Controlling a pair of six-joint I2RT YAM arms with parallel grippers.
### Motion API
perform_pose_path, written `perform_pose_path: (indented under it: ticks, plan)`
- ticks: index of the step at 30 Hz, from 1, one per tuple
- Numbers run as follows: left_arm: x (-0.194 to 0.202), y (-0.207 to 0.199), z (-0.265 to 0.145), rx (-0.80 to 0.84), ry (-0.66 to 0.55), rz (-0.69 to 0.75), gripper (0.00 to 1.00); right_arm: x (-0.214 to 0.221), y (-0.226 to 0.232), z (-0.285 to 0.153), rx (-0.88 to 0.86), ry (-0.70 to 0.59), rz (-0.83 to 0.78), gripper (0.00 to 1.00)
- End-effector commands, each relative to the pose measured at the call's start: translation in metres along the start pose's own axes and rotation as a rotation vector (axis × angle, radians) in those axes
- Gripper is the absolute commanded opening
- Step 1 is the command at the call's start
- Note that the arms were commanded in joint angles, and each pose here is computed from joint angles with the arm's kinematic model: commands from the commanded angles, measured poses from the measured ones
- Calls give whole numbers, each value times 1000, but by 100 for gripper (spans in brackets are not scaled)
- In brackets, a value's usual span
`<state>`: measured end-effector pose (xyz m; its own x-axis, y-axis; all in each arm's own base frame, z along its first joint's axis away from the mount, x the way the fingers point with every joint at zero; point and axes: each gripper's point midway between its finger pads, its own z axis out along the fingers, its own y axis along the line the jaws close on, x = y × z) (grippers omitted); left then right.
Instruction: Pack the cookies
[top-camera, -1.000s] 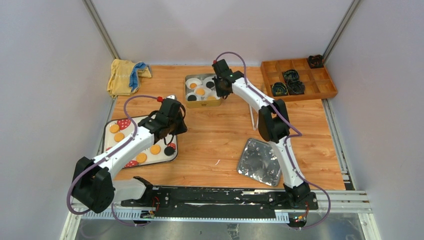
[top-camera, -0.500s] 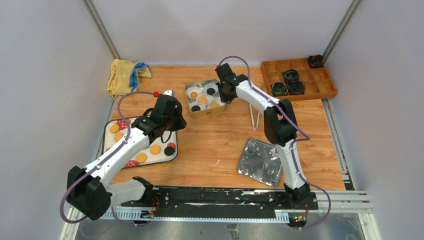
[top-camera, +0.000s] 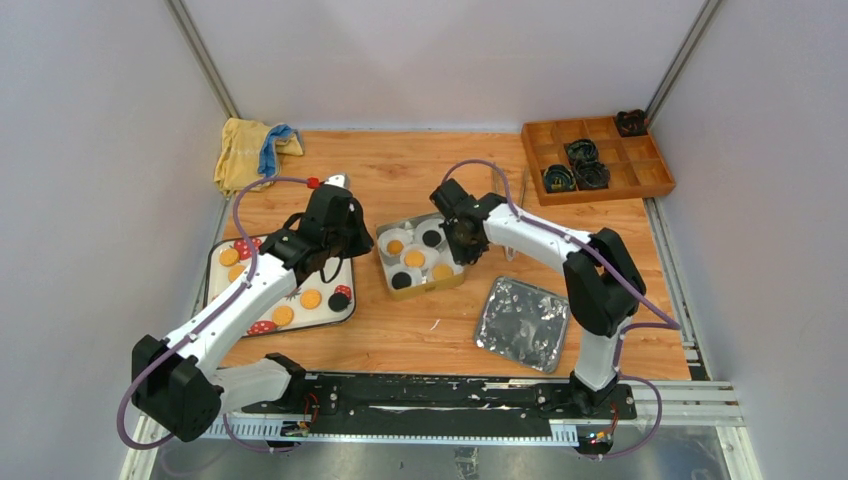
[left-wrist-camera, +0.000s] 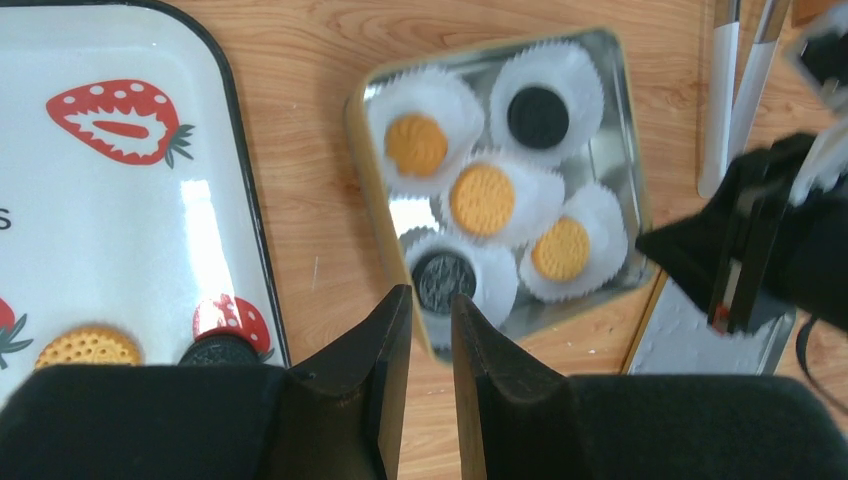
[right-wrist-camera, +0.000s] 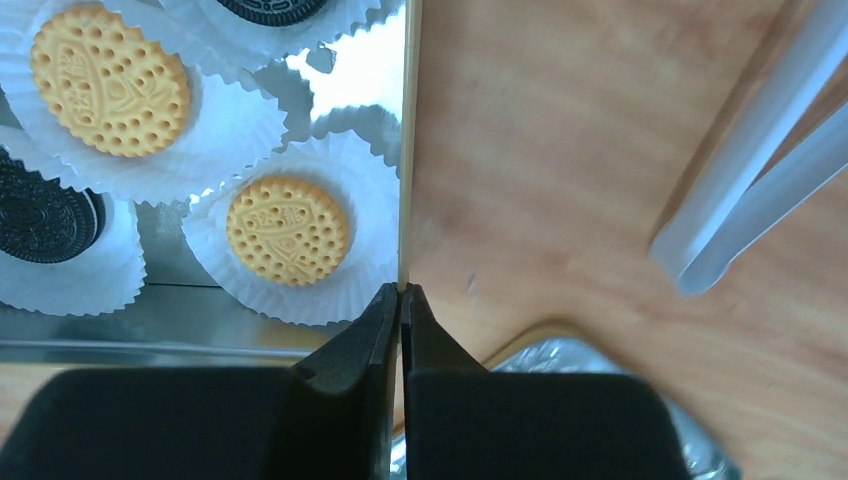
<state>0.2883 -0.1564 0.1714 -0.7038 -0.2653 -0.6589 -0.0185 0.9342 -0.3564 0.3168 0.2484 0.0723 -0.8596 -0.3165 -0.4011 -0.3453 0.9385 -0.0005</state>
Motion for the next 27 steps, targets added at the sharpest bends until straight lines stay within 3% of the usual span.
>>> perform_pose_path:
  ticks: [1,7,11,15,19,22,24,27]
  plan:
    - [-2,-5,-9,32,-4,19,27,53,23,-28,13,67,-16,0]
    - [11,0,-7,37,26,24,27,83,33,-42,32,78,-17,15]
    - [19,6,-16,26,38,11,26,79,34,-52,37,41,-12,38]
    - [23,22,-42,-60,11,-8,21,59,29,-68,57,-38,-15,43]
    - [49,33,-55,-130,49,1,8,36,18,-96,91,-139,-4,37]
    - [71,49,-52,-217,94,-3,1,21,5,-119,127,-216,-2,11]
    - [87,56,-44,-255,137,-22,0,15,-5,-132,141,-253,5,2]
    - [107,66,-31,-330,205,-7,0,17,-25,-141,164,-269,45,0]
